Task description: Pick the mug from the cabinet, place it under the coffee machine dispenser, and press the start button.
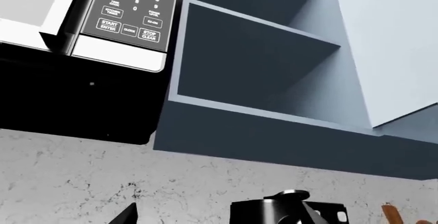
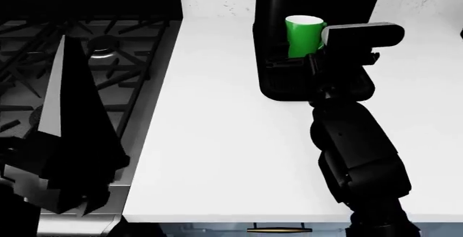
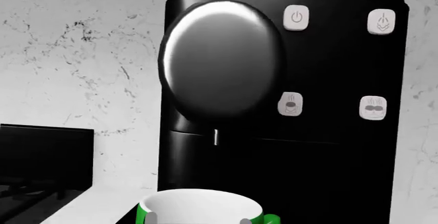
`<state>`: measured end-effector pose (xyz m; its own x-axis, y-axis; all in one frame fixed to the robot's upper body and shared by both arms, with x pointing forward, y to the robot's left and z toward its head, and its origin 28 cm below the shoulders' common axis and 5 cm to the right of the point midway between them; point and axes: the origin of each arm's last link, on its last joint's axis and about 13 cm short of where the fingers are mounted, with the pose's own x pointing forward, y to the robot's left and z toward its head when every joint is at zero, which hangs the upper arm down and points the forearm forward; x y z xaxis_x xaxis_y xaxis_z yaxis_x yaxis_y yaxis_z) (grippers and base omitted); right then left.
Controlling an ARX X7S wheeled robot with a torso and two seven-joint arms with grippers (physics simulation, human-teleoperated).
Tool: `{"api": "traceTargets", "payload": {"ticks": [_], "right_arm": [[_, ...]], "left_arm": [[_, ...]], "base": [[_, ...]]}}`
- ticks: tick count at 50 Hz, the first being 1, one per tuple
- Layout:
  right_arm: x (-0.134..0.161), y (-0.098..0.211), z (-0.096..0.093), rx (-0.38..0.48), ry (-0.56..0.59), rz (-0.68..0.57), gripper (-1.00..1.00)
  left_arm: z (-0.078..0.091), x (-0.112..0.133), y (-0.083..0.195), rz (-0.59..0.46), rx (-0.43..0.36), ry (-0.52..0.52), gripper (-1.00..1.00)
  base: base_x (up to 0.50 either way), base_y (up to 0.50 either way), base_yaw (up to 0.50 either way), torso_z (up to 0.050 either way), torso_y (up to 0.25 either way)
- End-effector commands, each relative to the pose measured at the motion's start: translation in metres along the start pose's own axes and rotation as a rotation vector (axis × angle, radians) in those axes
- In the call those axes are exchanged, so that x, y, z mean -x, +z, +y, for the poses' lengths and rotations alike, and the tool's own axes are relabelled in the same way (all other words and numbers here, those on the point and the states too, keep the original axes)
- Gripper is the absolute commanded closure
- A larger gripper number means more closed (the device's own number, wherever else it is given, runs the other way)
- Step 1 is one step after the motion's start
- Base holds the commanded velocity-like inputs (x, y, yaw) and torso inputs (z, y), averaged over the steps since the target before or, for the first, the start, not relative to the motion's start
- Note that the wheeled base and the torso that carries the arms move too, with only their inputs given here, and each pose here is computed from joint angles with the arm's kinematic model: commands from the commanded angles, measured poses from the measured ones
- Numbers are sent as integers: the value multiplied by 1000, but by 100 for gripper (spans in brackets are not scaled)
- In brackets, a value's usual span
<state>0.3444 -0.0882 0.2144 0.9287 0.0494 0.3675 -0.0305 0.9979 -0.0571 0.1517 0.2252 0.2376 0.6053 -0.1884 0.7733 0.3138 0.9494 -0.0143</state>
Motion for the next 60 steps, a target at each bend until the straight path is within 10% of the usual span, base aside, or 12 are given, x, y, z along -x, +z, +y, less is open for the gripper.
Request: {"api": "traceTargets", "payload": {"ticks": [1,60], "right_arm": [[-9,4,-2,49,-2,2,100],[-46,0,-2,86,-33,53,100]], "left_arm": [[-1,2,4,-43,4,-18,-100],[-5,7,8,-59,38,-68,-100]], "base": [[0,0,0,0,0],[0,0,0,0,0]]}}
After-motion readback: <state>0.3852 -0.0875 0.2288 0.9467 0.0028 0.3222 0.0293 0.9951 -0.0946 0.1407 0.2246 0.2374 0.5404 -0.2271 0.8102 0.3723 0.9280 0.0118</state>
